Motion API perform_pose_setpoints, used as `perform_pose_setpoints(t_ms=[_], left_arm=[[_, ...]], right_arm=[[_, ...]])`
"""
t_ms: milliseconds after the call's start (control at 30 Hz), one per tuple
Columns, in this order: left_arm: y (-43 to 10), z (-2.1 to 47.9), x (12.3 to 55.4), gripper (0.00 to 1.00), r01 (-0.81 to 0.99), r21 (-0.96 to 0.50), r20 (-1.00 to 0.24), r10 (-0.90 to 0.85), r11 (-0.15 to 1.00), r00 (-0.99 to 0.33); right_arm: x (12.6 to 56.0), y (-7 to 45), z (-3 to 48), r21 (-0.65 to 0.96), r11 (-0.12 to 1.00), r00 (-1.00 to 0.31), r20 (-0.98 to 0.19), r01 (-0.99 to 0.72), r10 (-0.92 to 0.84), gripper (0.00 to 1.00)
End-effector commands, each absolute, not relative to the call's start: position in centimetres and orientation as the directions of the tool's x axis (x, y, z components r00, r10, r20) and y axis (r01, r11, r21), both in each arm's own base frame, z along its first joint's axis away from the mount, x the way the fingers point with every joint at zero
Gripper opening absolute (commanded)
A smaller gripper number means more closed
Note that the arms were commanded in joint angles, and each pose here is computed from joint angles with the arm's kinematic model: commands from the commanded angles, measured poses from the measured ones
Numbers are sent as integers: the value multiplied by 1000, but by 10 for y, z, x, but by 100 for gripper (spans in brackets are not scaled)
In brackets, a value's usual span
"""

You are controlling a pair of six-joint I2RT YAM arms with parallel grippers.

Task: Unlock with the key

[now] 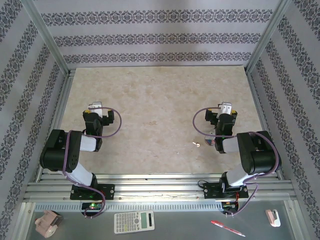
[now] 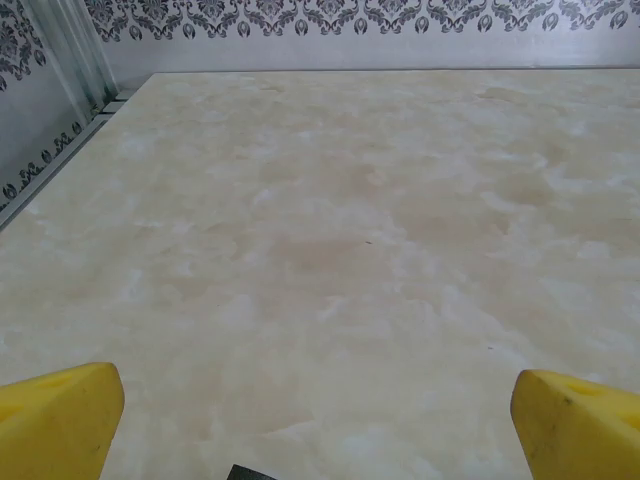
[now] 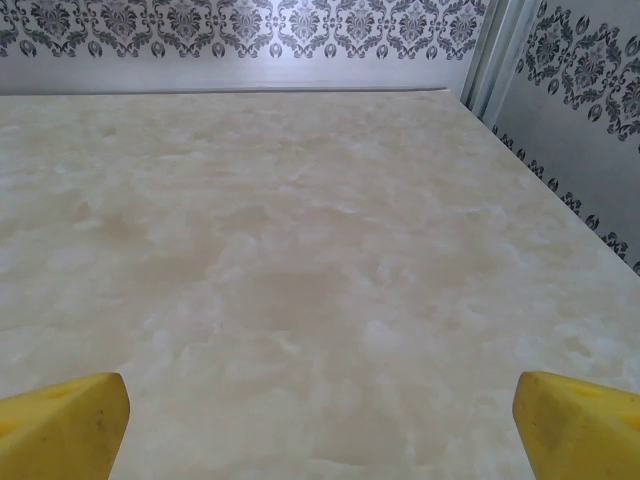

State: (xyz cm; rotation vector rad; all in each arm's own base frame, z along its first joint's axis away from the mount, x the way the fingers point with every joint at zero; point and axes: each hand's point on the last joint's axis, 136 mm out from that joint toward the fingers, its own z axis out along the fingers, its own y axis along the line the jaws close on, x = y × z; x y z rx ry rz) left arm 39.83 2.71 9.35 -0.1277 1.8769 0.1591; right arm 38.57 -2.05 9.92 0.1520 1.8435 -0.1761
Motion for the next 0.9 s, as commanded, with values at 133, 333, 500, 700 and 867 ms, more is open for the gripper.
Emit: perform_pose_setpoints(t_ms=[133, 333, 500, 700, 867], left_arm=[[27, 91, 396, 100, -179, 43, -950, -16, 983, -312], [27, 91, 396, 100, -178, 42, -950, -16, 983, -312], [27, 92, 396, 100, -179, 43, -950, -15, 983, -311], [27, 91, 396, 100, -178, 42, -950, -15, 983, -311], [27, 91, 396, 99, -180, 43, -950, -16, 983, -313]], right_arm=[[390, -20, 108, -13, 981, -243, -970, 195, 35, 98], [390, -20, 108, -12, 981, -242, -970, 195, 36, 98], [390, -20, 108, -13, 981, -242, -970, 196, 36, 98], [390, -22, 108, -4, 980, -242, -969, 197, 44, 98], [390, -22, 109, -3, 980, -240, -970, 198, 46, 98]])
